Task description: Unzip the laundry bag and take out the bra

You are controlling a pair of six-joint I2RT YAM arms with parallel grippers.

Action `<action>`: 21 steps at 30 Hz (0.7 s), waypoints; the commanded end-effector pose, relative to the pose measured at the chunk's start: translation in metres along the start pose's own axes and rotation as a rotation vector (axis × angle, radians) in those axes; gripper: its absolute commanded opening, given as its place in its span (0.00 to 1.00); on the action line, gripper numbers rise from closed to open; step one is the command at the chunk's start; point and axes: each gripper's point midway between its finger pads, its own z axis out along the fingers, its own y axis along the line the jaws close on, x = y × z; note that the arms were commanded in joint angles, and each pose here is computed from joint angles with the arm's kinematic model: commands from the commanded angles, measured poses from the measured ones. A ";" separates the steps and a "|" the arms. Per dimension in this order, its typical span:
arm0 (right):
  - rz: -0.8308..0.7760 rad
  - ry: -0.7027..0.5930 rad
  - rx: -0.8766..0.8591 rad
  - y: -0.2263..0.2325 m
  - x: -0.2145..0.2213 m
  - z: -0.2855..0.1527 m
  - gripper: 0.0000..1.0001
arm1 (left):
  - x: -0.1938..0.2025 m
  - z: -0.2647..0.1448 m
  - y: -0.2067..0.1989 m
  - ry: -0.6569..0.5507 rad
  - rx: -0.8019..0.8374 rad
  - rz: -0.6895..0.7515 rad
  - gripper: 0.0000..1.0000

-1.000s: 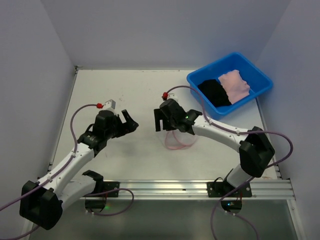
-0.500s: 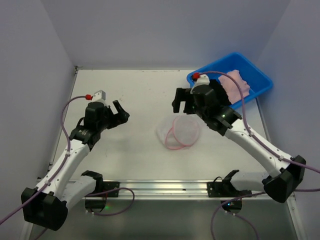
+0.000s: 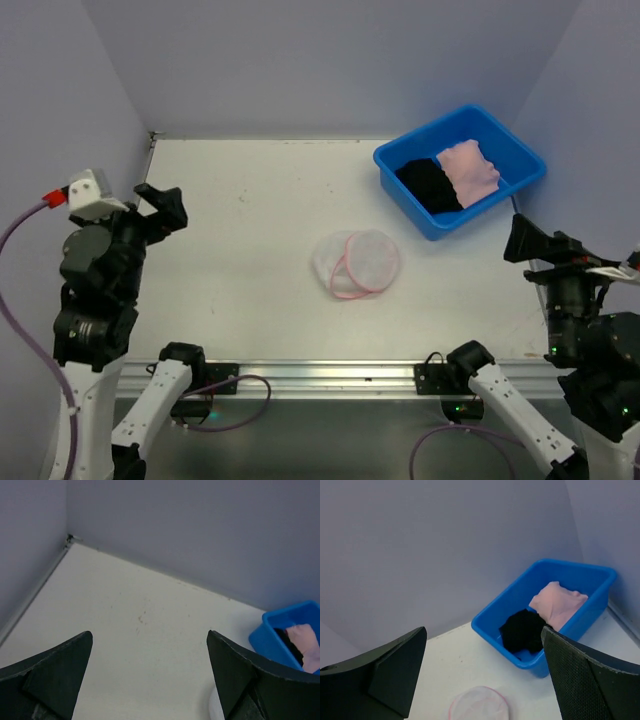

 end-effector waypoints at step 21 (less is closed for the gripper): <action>-0.144 -0.051 -0.117 -0.032 0.006 -0.052 0.99 | -0.049 -0.097 0.040 -0.258 -0.088 -0.018 1.00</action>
